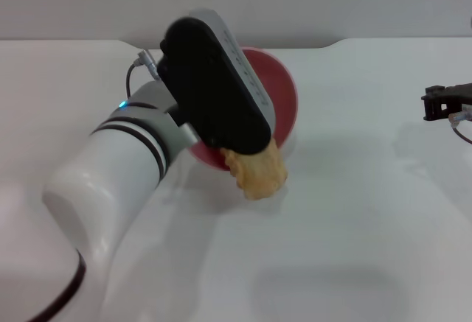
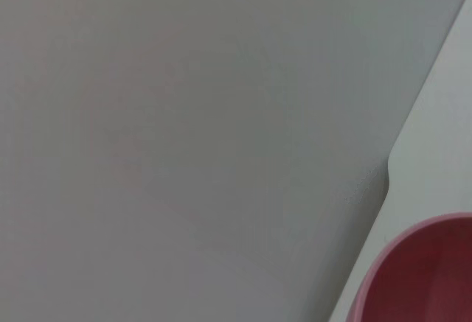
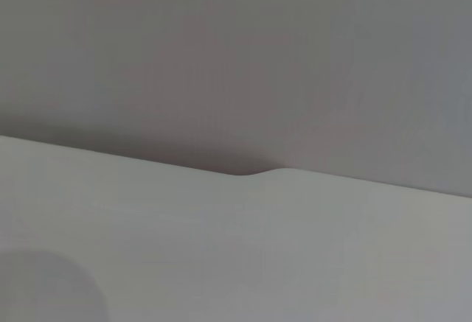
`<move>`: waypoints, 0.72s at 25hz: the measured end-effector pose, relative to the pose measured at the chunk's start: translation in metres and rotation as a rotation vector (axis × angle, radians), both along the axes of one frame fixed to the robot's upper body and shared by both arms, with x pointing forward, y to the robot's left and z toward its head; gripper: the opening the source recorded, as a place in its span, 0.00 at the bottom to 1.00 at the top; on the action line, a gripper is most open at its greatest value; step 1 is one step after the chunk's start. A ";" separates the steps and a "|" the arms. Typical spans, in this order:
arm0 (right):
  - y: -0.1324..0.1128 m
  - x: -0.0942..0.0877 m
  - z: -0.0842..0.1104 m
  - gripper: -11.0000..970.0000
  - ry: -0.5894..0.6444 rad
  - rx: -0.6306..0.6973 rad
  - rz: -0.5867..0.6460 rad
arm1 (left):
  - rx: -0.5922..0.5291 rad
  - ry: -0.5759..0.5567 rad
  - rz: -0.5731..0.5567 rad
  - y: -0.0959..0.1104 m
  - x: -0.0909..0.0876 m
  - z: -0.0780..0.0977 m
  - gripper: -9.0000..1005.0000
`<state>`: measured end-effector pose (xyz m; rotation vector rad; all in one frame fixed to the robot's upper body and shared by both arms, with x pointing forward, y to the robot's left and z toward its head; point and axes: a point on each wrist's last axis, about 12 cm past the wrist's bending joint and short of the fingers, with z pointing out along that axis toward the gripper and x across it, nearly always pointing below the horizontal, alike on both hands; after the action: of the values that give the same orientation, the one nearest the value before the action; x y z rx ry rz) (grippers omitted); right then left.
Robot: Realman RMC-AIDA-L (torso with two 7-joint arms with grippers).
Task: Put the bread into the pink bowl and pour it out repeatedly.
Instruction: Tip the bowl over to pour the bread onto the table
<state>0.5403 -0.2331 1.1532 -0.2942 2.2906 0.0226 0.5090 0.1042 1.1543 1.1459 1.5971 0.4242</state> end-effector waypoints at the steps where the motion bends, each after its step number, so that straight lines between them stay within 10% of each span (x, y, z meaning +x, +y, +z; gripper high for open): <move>1: 0.000 0.000 0.000 0.01 0.000 0.000 0.000 | 0.015 -0.013 -0.007 -0.001 -0.001 0.000 0.05; 18: -0.059 -0.004 0.000 0.01 0.000 -0.083 -0.190 | 0.177 -0.266 -0.055 -0.013 -0.018 -0.002 0.05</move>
<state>0.5360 -0.2916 1.1530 -0.1182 2.3137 -0.1695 0.4908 0.0917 1.1522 1.2082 1.3136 0.6631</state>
